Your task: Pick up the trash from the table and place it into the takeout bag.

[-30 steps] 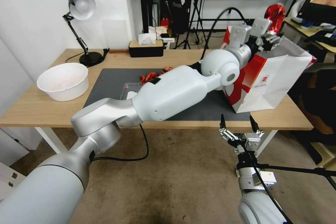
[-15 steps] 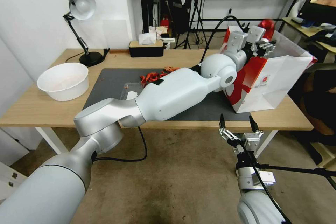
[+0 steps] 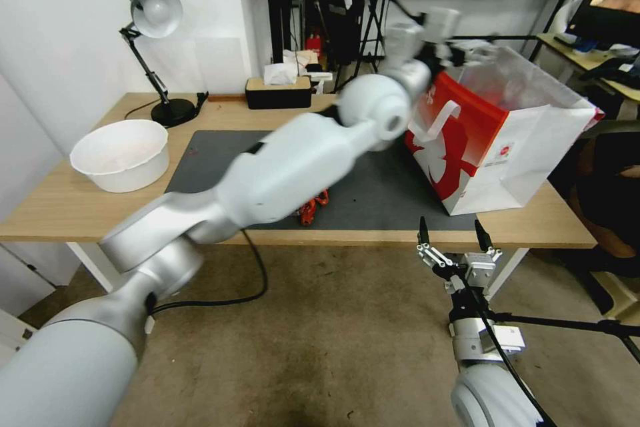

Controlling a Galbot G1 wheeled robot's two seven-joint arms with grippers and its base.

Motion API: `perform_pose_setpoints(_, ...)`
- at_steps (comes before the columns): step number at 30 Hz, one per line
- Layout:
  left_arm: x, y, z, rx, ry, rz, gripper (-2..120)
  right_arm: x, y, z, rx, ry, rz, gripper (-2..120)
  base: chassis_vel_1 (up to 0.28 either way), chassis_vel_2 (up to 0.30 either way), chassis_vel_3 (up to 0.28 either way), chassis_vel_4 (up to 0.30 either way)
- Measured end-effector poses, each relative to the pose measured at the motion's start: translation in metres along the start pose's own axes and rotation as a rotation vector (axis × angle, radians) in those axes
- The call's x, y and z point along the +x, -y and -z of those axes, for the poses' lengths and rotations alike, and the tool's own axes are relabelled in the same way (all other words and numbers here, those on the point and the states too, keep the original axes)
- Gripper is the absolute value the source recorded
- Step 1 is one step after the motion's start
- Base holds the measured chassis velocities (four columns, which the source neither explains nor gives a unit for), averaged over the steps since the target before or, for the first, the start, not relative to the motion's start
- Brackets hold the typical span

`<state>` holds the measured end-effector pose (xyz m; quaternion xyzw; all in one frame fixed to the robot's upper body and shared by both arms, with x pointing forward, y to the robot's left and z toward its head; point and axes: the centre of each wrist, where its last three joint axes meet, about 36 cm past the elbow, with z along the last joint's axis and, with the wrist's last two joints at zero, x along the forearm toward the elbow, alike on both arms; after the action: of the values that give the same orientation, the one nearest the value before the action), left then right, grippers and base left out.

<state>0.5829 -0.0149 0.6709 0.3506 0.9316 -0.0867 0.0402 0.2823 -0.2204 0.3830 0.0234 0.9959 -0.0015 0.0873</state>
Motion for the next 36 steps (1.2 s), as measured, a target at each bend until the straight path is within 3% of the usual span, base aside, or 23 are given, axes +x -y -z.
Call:
perform_pose_setpoints(2, 0.006, -0.007, 0.0, -0.001, 0.001, 0.01, 100, 0.0, 0.0, 0.0, 0.0, 0.0, 0.001, 100, 0.0, 0.0, 0.0, 0.0)
perform_pose_setpoints(3, 0.019, -0.024, -0.001, -0.007, -0.001, 0.039, 100, 0.0, -0.001, 0.0, 0.001, -0.001, 0.003, 100, 0.0, 0.0, 0.0, 0.0)
perform_pose_setpoints(4, 0.019, -0.024, -0.001, -0.007, -0.001, 0.039, 100, 0.0, -0.001, 0.0, 0.001, -0.001, 0.003, 100, 0.0, 0.0, 0.0, 0.0)
perform_pose_setpoints(5, 0.037, -0.047, -0.006, -0.013, -0.009, 0.077, 100, 0.0, 0.0, 0.0, 0.003, -0.002, 0.005, 100, 0.0, 0.0, 0.0, 0.0)
perform_pose_setpoints(6, 0.043, -0.055, -0.009, -0.015, -0.013, 0.091, 100, 0.0, 0.0, 0.0, 0.003, -0.002, 0.006, 100, 0.0, 0.0, 0.0, 0.0)
perform_pose_setpoints(7, 0.066, -0.079, -0.016, -0.023, -0.02, 0.129, 100, 0.0, 0.0, 0.0, 0.005, -0.004, 0.008, 100, 0.0, 0.0, 0.0, 0.0)
perform_pose_setpoints(12, 0.1, -0.103, -0.024, -0.027, -0.022, 0.17, 100, 0.001, 0.0, 0.0, 0.006, -0.006, 0.01, 100, 0.0, 0.0, 0.0, 0.0)
perform_pose_setpoints(15, 0.145, -0.123, -0.031, -0.027, -0.017, 0.217, 100, 0.001, -0.001, -0.001, 0.007, -0.007, 0.015, 100, 0.0, 0.0, 0.0, 0.0)
perform_pose_setpoints(26, 0.226, -0.15, -0.049, -0.059, -0.019, 0.307, 100, 0.001, -0.003, -0.004, 0.011, -0.013, 0.028, 100, 0.0, 0.0, 0.0, 0.0)
perform_pose_setpoints(28, 0.254, -0.157, -0.056, -0.07, -0.014, 0.343, 100, 0.001, -0.004, -0.006, 0.013, -0.015, 0.031, 100, 0.0, 0.0, 0.0, 0.0)
perform_pose_setpoints(36, 0.297, -0.162, -0.07, -0.109, 0.015, 0.41, 100, 0.001, -0.005, -0.009, 0.016, -0.018, 0.038, 100, 0.0, 0.0, 0.0, 0.0)
